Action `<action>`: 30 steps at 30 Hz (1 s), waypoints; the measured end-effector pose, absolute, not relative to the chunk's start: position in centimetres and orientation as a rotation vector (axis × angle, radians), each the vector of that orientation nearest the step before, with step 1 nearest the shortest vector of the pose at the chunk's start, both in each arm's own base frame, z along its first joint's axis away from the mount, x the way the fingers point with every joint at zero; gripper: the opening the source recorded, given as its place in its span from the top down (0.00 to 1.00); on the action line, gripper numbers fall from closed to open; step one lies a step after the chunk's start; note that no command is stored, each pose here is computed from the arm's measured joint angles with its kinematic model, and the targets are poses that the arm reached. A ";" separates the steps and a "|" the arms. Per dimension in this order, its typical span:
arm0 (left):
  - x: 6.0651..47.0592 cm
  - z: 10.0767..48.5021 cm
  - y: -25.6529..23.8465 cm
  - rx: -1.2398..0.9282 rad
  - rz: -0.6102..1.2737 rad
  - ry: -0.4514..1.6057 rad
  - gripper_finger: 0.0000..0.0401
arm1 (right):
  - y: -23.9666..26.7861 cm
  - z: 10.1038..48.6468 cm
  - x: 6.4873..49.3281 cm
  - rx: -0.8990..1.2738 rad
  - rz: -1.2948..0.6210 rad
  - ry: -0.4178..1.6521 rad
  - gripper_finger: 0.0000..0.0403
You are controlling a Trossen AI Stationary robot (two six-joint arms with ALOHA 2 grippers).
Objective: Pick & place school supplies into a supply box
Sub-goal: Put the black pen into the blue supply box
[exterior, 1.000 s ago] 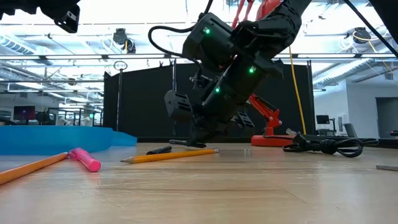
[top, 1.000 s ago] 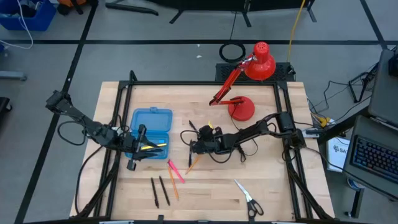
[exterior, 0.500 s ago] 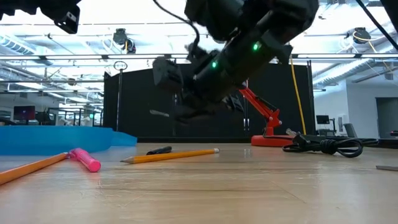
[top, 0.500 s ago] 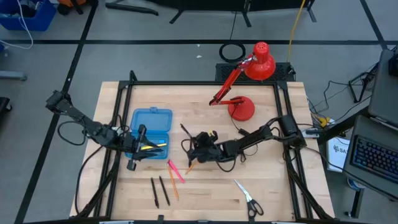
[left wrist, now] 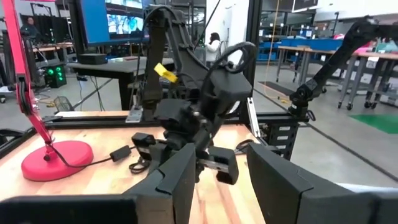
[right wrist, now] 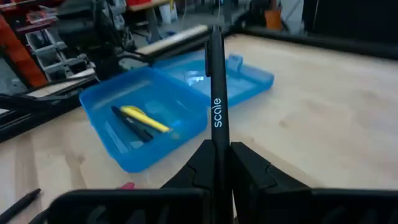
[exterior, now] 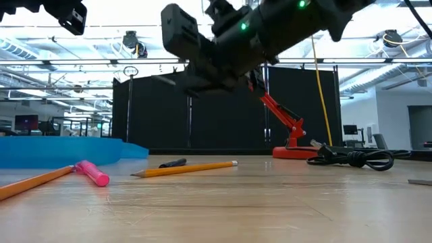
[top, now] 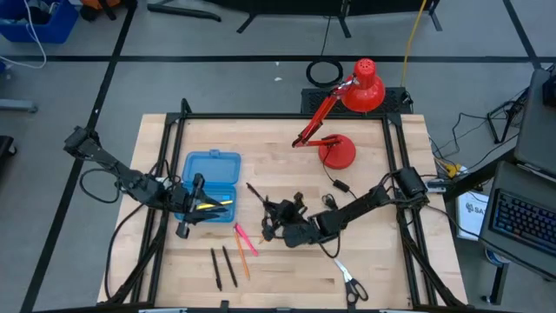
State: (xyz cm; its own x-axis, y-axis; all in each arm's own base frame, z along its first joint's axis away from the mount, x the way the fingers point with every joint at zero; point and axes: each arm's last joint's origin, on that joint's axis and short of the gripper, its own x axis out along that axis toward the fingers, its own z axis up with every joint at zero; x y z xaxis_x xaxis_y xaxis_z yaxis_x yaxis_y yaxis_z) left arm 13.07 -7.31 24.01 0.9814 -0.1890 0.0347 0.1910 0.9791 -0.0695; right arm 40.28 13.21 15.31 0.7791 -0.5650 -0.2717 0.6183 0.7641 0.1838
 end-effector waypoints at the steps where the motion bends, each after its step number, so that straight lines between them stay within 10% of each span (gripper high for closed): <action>1: 13.1 24.0 -7.3 -0.080 -0.191 -0.029 0.63 | 13.6 15.5 40.2 0.253 -0.635 0.196 0.96; 16: 13.1 24.2 -7.3 -0.159 -0.192 -0.043 0.61 | 16.4 17.8 40.0 0.153 -0.510 0.062 0.96; 30: 13.1 24.1 -7.2 -0.181 -0.167 -0.032 0.32 | 16.9 19.1 40.1 0.130 -0.436 -0.021 0.96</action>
State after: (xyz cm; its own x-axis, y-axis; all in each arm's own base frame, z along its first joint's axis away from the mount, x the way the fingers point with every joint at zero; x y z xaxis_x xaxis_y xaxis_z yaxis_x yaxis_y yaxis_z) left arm 13.09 -7.23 24.14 0.9856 -0.1623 0.0471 0.1681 0.9698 -0.1765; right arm 40.07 16.86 19.11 0.9065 -0.4221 -0.0079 0.4194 0.8984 0.1303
